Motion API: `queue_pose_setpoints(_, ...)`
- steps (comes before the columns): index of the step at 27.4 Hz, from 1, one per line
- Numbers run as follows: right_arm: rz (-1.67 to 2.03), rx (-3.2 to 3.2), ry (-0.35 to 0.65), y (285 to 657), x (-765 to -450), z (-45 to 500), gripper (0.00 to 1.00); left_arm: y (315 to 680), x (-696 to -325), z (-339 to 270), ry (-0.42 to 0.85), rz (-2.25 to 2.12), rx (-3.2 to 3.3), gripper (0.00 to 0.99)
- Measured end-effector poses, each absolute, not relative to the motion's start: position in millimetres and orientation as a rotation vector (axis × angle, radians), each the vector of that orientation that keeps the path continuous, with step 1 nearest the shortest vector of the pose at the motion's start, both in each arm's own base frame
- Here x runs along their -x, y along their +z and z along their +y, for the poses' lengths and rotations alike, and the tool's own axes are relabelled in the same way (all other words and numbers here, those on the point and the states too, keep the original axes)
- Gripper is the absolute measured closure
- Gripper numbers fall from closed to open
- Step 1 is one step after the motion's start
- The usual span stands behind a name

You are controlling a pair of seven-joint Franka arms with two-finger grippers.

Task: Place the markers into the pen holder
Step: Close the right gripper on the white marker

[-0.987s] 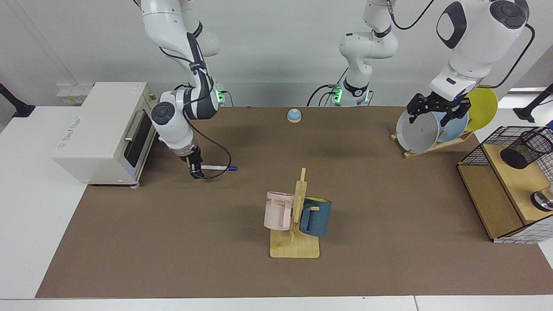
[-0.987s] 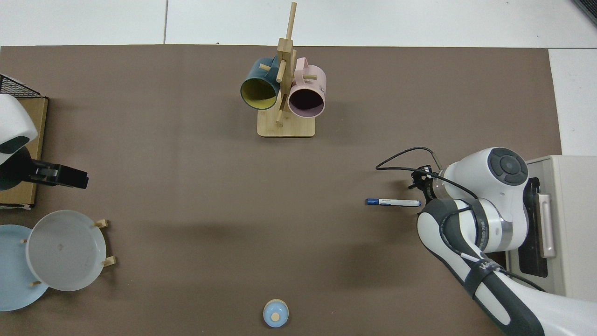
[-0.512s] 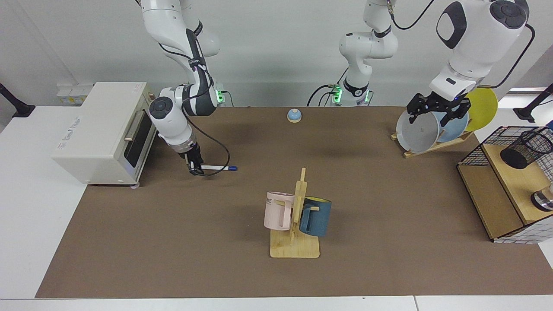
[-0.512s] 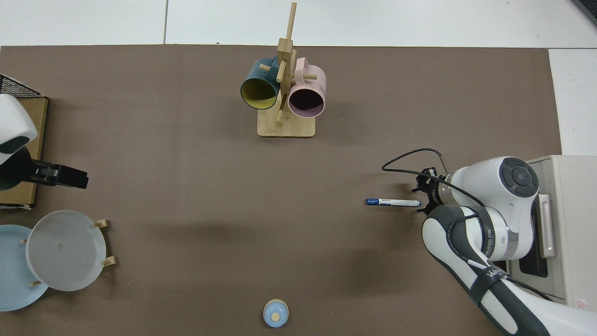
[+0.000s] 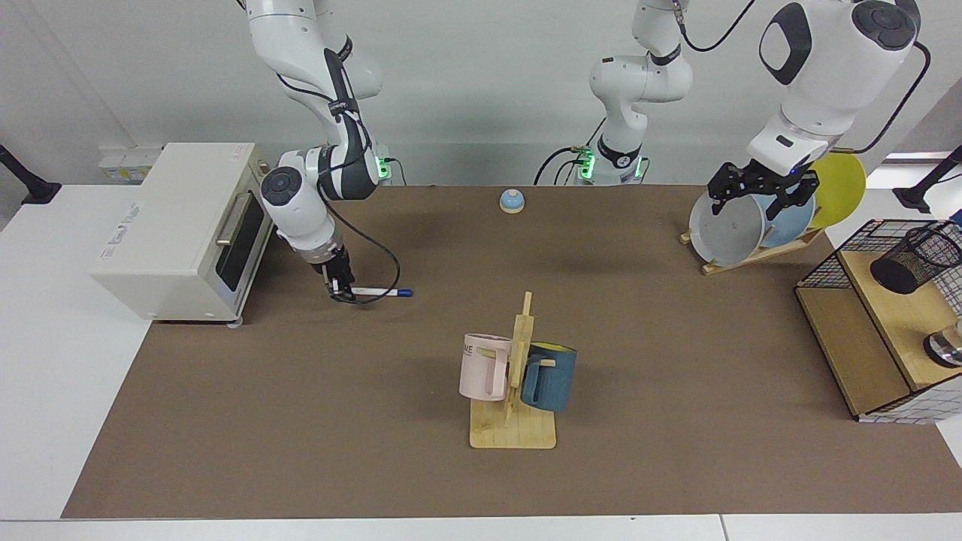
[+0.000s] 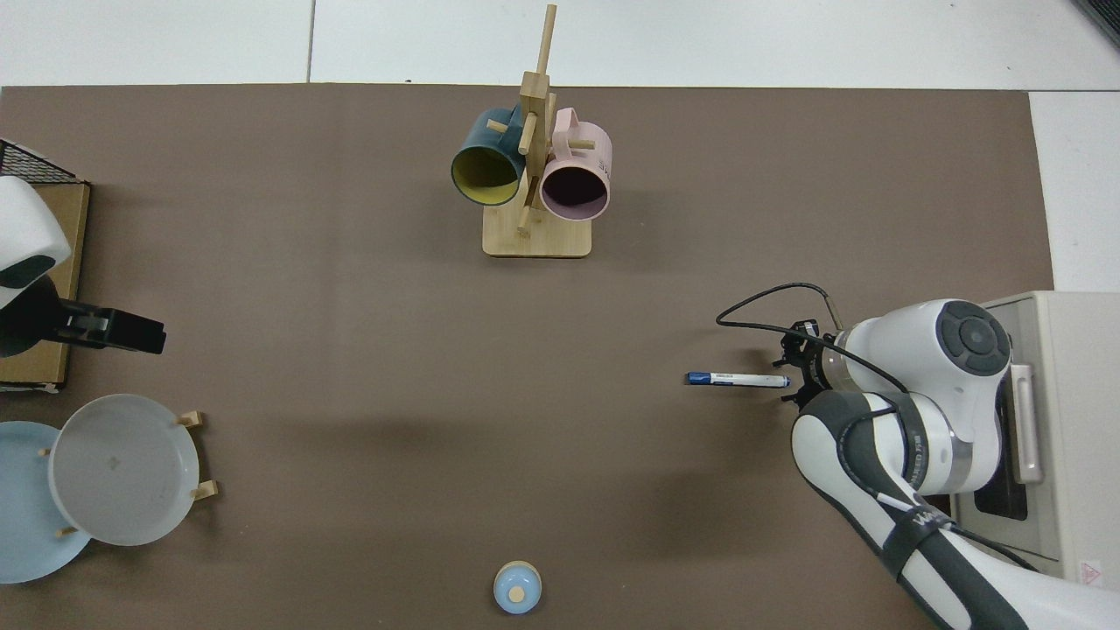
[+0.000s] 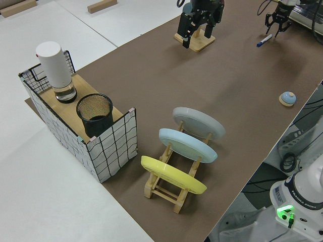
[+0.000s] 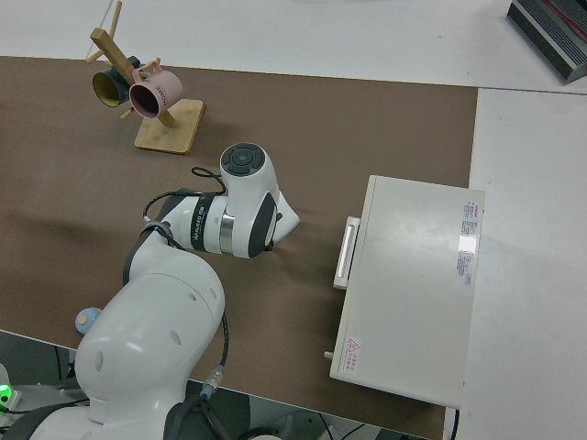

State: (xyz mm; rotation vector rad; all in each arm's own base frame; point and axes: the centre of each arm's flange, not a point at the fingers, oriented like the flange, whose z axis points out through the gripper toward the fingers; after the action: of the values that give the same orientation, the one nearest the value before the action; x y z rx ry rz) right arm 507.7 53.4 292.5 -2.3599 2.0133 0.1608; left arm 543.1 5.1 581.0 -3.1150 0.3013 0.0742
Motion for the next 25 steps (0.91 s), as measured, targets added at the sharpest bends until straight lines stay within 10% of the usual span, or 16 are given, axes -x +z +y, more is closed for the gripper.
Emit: queue_pose_setpoints(25,2.063,2.311,0.183,290.6,-504.2,61.3,0.62,581.0,-543.1,7.7,0.074,0.294,3.116,0.0)
